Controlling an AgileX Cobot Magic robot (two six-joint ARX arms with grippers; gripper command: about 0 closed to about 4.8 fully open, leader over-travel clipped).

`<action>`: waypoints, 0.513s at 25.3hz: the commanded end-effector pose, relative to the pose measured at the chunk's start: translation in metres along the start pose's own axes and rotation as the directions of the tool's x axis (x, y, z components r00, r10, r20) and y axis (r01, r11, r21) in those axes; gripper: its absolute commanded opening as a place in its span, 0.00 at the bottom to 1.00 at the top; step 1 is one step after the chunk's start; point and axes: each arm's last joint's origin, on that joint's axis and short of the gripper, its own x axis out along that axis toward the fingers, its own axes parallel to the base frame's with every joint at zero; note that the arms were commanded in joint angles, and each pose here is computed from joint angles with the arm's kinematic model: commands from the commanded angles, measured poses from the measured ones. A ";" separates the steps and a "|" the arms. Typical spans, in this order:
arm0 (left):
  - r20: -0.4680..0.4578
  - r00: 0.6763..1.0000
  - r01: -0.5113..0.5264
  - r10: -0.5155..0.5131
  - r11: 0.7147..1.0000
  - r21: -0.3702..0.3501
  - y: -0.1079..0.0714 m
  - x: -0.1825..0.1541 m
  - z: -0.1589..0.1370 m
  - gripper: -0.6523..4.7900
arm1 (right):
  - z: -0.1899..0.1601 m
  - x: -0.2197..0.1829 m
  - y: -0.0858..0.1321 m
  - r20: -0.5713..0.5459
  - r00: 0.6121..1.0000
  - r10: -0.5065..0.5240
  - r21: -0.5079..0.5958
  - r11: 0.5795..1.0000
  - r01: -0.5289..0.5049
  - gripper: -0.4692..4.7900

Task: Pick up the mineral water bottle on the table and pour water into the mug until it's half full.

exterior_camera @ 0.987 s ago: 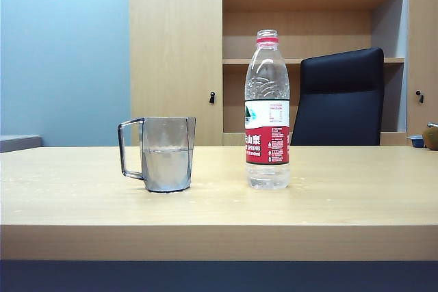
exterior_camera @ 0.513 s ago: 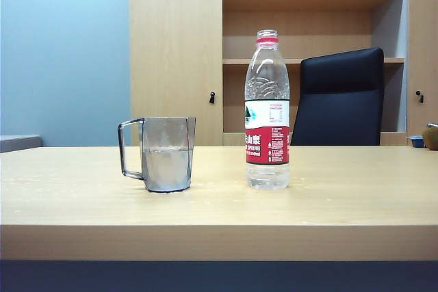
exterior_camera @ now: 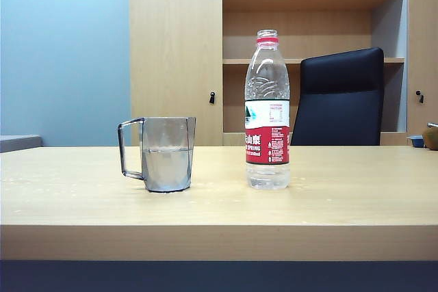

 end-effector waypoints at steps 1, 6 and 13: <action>-0.005 1.000 0.002 -0.002 1.000 0.000 0.000 0.000 0.000 0.11 | -0.004 0.000 0.000 -0.026 1.000 0.002 0.004 1.000 -0.002 0.08; -0.005 1.000 0.002 -0.002 1.000 0.000 0.000 0.000 0.000 0.11 | -0.007 0.000 0.000 -0.063 0.998 -0.018 0.069 0.997 0.022 0.07; -0.005 1.000 0.002 -0.002 1.000 0.000 0.000 0.000 0.000 0.11 | -0.006 0.000 -0.001 -0.053 0.997 -0.049 0.126 0.990 0.055 0.07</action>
